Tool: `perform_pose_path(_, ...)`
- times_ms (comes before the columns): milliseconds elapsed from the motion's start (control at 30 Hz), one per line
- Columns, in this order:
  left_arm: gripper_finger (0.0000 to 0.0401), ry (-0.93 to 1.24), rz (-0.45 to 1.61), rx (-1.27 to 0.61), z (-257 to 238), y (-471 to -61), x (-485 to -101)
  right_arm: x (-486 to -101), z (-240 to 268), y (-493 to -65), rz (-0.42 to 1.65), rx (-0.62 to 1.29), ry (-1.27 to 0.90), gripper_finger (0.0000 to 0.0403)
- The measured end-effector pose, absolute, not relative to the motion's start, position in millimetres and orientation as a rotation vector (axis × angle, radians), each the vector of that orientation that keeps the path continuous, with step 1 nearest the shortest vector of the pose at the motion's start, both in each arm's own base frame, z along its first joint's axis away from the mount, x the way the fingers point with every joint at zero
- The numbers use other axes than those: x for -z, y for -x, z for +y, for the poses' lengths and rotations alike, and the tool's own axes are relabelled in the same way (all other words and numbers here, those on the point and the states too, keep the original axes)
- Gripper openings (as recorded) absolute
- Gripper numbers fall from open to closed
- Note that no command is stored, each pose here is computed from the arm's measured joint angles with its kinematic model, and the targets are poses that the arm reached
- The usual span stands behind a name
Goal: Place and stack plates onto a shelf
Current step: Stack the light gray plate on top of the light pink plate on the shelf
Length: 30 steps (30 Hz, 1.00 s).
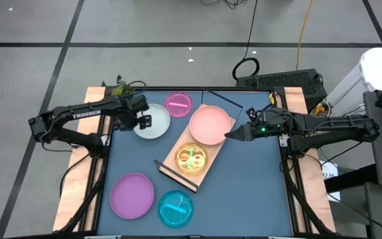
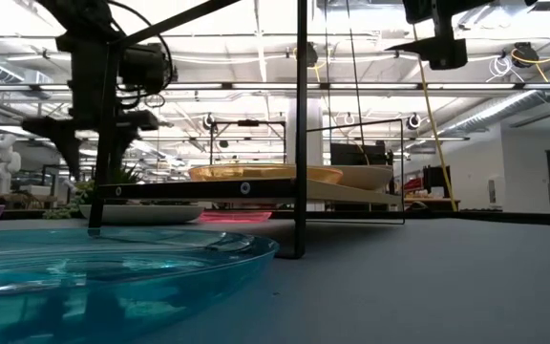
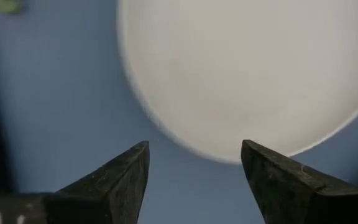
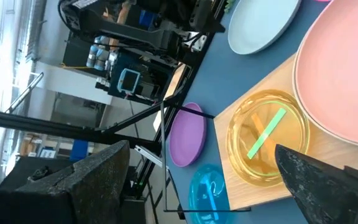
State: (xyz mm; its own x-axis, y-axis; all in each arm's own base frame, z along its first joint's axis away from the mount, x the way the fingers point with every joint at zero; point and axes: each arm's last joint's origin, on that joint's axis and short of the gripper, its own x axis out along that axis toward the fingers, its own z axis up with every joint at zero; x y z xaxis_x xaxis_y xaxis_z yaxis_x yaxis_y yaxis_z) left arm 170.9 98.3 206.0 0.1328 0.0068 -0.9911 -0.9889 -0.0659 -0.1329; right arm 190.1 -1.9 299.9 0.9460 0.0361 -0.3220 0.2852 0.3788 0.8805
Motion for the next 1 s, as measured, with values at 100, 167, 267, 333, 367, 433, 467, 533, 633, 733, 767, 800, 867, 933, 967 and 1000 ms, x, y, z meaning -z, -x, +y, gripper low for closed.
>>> perform_pose_path(100,0.0257,1.344,1.015,-1.146,102.7,-172.6,-203.8,-299.8,-1.9,-190.2,0.31,0.165,-1.193,0.038)
perform_pose_path(167,0.0257,1.36,0.987,-1.169,105.5,-171.2,-203.2,-299.8,-1.9,-190.2,0.31,0.164,-1.193,0.038)
perform_pose_path(267,0.0257,1.367,0.988,-1.238,106.7,-164.9,-195.4,-299.9,-1.7,-190.1,0.31,0.164,-1.201,0.038)
perform_pose_path(333,0.0257,1.373,0.992,-1.261,107.2,-160.9,-188.9,-299.9,-1.7,-190.1,0.31,0.165,-1.207,0.038)
perform_pose_path(367,0.0257,1.378,1.003,-1.272,106.7,-157.9,-184.4,-299.9,-1.7,-190.1,0.311,0.165,-1.21,0.038)
perform_pose_path(433,0.0257,1.381,1.019,-1.289,105.4,-153.6,-177.0,-299.9,-1.7,-190.1,0.31,0.165,-1.212,0.038)
perform_pose_path(467,0.0257,1.382,1.018,-1.291,105.0,-152.4,-173.6,-299.9,-1.7,-190.1,0.31,0.165,-1.212,0.038)
perform_pose_path(533,0.0257,1.389,0.993,-1.281,105.0,-152.2,-167.4,-299.9,-1.7,-190.1,0.31,0.165,-1.212,0.038)
perform_pose_path(633,0.0257,1.407,0.933,-1.267,105.5,-152.9,-158.3,-299.9,-1.7,-190.1,0.31,0.165,-1.212,0.038)
perform_pose_path(733,0.0257,1.454,0.877,-1.273,104.3,-151.6,-148.2,-299.9,-1.7,-190.1,0.309,0.167,-1.212,0.038)
perform_pose_path(767,0.0256,1.469,0.863,-1.279,103.5,-150.7,-145.0,-299.9,-1.7,-190.1,0.309,0.167,-1.212,0.038)
perform_pose_path(800,0.0252,1.483,0.852,-1.278,102.9,-150.0,-142.1,-299.9,-1.7,-190.1,0.309,0.167,-1.212,0.038)
perform_pose_path(867,0.0236,1.511,0.827,-1.278,101.9,-148.6,-138.1,-299.9,-1.7,-190.1,0.309,0.167,-1.212,0.038)
perform_pose_path(933,0.0208,1.52,0.823,-1.29,101.1,-147.7,-136.7,-299.9,-1.8,-190.1,0.309,0.167,-1.211,0.038)
perform_pose_path(967,0.0191,1.518,0.825,-1.292,100.9,-147.7,-136.5,-299.9,-1.8,-190.1,0.309,0.167,-1.207,0.038)
perform_pose_path(1000,0.0172,1.516,0.827,-1.293,100.7,-147.5,-136.2,-299.9,-1.8,-190.1,0.309,0.166,-1.202,0.038)
